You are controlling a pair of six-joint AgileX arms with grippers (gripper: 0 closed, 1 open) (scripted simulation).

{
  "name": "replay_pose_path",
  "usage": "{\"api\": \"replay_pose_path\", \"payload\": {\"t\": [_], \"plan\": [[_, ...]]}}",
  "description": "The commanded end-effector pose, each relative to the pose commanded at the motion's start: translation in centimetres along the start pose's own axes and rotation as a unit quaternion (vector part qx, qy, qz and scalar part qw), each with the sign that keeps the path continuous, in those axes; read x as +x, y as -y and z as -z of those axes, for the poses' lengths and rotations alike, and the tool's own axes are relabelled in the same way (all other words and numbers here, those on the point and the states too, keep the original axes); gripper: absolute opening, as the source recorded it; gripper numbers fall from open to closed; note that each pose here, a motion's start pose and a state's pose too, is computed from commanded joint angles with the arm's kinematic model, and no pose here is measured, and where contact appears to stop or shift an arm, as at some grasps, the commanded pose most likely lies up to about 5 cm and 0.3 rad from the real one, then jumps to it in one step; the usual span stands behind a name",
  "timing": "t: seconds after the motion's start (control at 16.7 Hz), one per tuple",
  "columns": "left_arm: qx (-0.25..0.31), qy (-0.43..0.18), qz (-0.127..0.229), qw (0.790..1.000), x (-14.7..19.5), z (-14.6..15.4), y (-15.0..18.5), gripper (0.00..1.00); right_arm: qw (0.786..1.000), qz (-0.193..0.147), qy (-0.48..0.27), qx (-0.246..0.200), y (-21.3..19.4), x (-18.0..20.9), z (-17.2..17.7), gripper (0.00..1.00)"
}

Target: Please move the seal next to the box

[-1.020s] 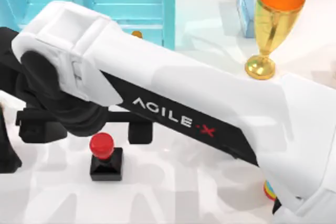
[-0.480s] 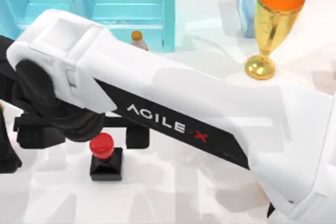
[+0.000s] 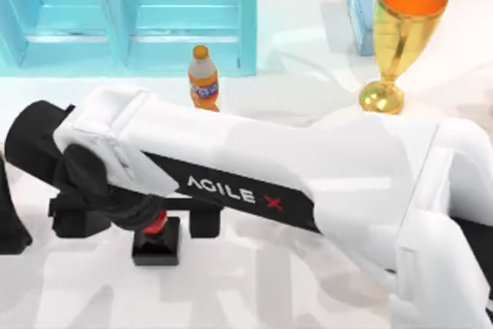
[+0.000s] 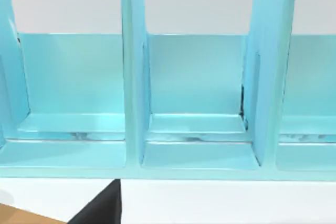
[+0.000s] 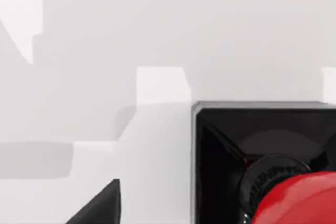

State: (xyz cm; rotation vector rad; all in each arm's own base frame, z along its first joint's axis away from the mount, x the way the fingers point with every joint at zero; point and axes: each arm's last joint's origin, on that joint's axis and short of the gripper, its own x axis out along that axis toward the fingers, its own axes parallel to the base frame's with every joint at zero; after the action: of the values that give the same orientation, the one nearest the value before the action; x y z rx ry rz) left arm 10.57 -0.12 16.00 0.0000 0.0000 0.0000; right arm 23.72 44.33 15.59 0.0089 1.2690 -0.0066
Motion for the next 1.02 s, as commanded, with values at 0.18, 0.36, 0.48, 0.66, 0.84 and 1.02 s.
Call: {"api": "replay_pose_path", "payload": {"t": [0.18, 0.36, 0.48, 0.66, 0.84, 1.02], "plan": [[0.0, 0.0, 0.0, 1.0, 0.0, 0.0, 0.0, 1.0, 1.0, 0.001, -0.001, 0.0, 0.16, 1.14, 0.1, 1.0], [0.0, 0.0, 0.0, 1.0, 0.0, 0.0, 0.0, 1.0, 1.0, 0.001, -0.001, 0.0, 0.16, 1.14, 0.1, 1.0], [0.0, 0.0, 0.0, 1.0, 0.0, 0.0, 0.0, 1.0, 1.0, 0.001, -0.001, 0.0, 0.16, 1.14, 0.1, 0.85], [0.0, 0.0, 0.0, 1.0, 0.0, 0.0, 0.0, 1.0, 1.0, 0.001, -0.001, 0.0, 0.16, 1.14, 0.1, 0.62], [0.0, 0.0, 0.0, 1.0, 0.0, 0.0, 0.0, 1.0, 1.0, 0.001, -0.001, 0.0, 0.16, 1.14, 0.1, 0.4], [0.0, 0.0, 0.0, 1.0, 0.0, 0.0, 0.0, 1.0, 1.0, 0.001, -0.001, 0.0, 0.16, 1.14, 0.1, 0.17]]}}
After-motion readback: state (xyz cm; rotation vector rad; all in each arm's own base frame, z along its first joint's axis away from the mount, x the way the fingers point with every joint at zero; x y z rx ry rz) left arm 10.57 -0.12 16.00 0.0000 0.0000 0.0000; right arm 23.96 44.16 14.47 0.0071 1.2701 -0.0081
